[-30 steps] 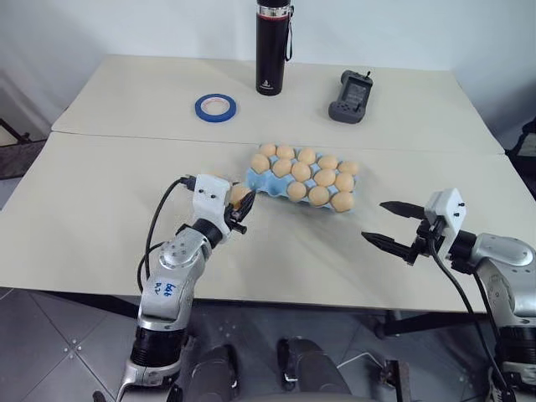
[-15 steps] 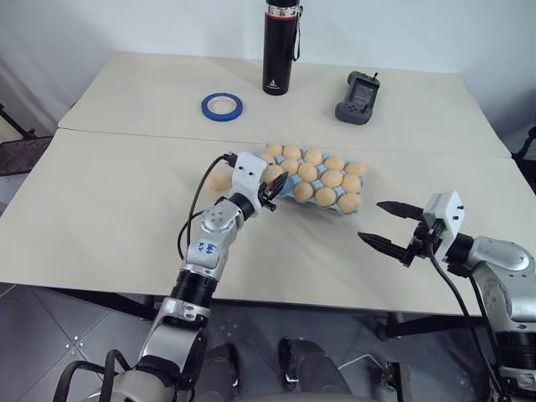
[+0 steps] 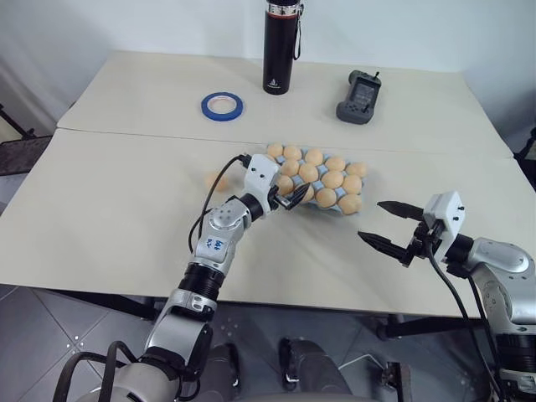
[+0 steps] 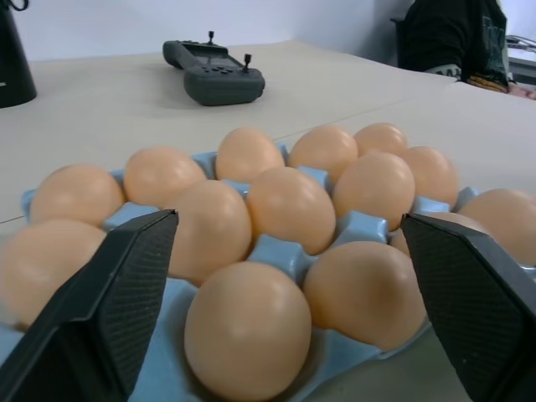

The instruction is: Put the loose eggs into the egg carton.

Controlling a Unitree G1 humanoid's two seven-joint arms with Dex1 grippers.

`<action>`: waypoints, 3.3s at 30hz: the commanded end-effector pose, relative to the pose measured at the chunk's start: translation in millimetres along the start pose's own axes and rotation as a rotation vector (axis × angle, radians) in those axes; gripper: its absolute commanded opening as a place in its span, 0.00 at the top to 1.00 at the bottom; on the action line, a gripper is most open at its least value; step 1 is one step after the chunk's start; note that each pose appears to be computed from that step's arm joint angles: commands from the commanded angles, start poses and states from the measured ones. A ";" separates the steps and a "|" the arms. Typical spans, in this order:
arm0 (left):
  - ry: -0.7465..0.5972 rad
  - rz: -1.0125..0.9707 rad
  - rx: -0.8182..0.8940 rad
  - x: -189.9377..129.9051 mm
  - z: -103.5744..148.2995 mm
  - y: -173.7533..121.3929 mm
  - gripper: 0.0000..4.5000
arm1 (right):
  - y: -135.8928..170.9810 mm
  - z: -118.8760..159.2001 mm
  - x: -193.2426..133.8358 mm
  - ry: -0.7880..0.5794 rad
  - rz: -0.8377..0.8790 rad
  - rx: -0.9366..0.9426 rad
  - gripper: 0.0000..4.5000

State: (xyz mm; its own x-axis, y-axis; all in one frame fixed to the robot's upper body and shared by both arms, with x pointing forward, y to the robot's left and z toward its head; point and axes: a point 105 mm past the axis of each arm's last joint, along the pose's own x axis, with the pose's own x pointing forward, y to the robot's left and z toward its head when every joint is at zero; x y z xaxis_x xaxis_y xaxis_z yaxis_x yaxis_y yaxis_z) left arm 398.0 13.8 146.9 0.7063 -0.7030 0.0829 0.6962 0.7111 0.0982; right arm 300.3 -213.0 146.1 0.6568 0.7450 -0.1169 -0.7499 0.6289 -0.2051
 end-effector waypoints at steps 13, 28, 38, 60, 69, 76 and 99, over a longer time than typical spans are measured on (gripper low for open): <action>-0.136 -0.033 0.057 -74.4 29.8 -0.4 0.01 | 1.1 16.2 -5.2 -0.071 0.013 -0.030 0.00; -0.013 0.439 0.036 -230.2 2.0 93.6 0.01 | 0.3 19.2 -2.1 -0.112 0.066 -0.030 0.00; -0.020 0.407 0.011 -224.8 7.0 90.2 0.01 | -4.7 22.4 3.8 -0.112 0.072 -0.039 0.00; 0.130 0.173 0.002 -99.2 -19.1 130.0 0.01 | -4.6 25.3 3.2 -0.103 0.063 -0.048 0.00; 0.168 0.176 -0.006 -86.1 -28.6 134.0 0.01 | -0.3 26.0 -1.0 -0.164 0.066 -0.014 0.00; 0.155 0.134 -0.010 -76.9 -24.1 131.2 0.27 | 1.1 21.1 -3.3 -0.201 0.039 0.012 0.00; 0.132 -0.294 0.075 -35.1 41.7 89.4 0.60 | 11.8 17.7 -0.5 -0.272 -0.022 0.044 0.00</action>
State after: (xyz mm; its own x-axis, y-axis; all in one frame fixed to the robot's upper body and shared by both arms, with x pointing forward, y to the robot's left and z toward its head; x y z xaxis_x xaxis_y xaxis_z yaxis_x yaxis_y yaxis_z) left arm 430.0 108.0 182.4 0.5137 -0.8528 -0.0939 0.8550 0.4999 0.1379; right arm 293.3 -203.4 149.6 0.6401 0.7589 0.1197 -0.7499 0.6510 -0.1178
